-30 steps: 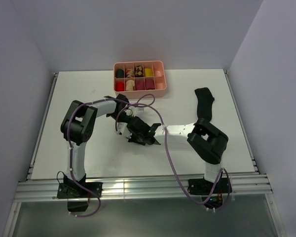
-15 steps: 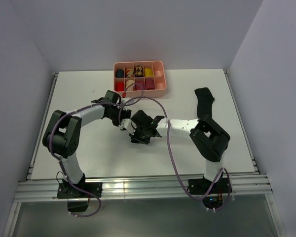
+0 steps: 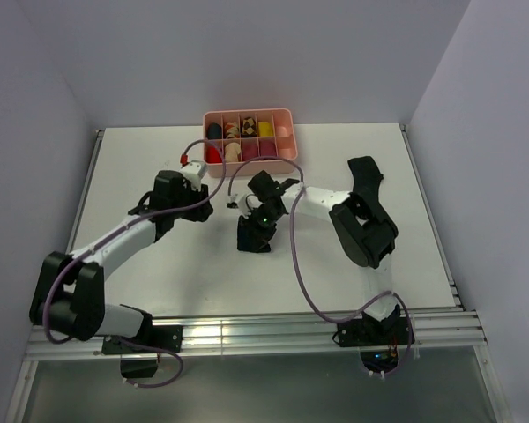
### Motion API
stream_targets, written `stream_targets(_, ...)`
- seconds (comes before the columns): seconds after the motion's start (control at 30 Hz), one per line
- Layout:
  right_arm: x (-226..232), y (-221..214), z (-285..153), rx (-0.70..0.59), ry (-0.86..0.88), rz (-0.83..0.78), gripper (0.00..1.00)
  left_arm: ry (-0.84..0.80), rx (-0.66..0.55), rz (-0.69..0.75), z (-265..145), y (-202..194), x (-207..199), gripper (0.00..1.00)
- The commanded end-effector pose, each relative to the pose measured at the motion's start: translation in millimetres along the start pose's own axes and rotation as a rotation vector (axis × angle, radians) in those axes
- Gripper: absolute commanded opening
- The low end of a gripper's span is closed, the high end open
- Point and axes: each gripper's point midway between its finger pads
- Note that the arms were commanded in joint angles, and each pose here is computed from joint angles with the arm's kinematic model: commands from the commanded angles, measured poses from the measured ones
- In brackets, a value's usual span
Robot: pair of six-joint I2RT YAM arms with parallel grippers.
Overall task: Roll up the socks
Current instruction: Roll the sock at the center of the board.
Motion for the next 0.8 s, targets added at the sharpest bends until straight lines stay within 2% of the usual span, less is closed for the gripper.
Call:
stream_targets(0.0, 5.4, 1.7, -7.9, 0.023, 0.127, 0.108, 0.00, -0.024, -0.167, 0.160, -15.0, 23.7, -13.0, 0.42)
stream_targets(0.07, 3.9, 4.0, -7.1, 0.028, 0.168, 0.144, 0.00, -0.063, -0.177, 0.233, -19.7, 20.1, -26.9, 0.43)
stream_targets(0.1, 2.9, 4.5, -6.9, 0.029, 0.181, 0.151, 0.00, -0.093, -0.160, 0.316, -17.9, 9.5, -38.5, 0.43)
stream_targets(0.33, -6.2, 0.8, -3.5, 0.070, 0.214, 0.198, 0.00, -0.214, -0.112, 0.552, 0.2, -22.2, -95.0, 0.42)
stream_targets(0.77, -8.1, -0.2, 0.9, 0.092, 0.223, 0.199, 0.00, -0.361, -0.046, 0.813, 21.1, -52.9, -137.5, 0.42)
Point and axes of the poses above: each gripper's point midway between its finger pads, its own z axis out along the fingers, its own x axis along the line the jaws close on, y = z × x, and after that the axes turned 3 degrees about z, right-handed
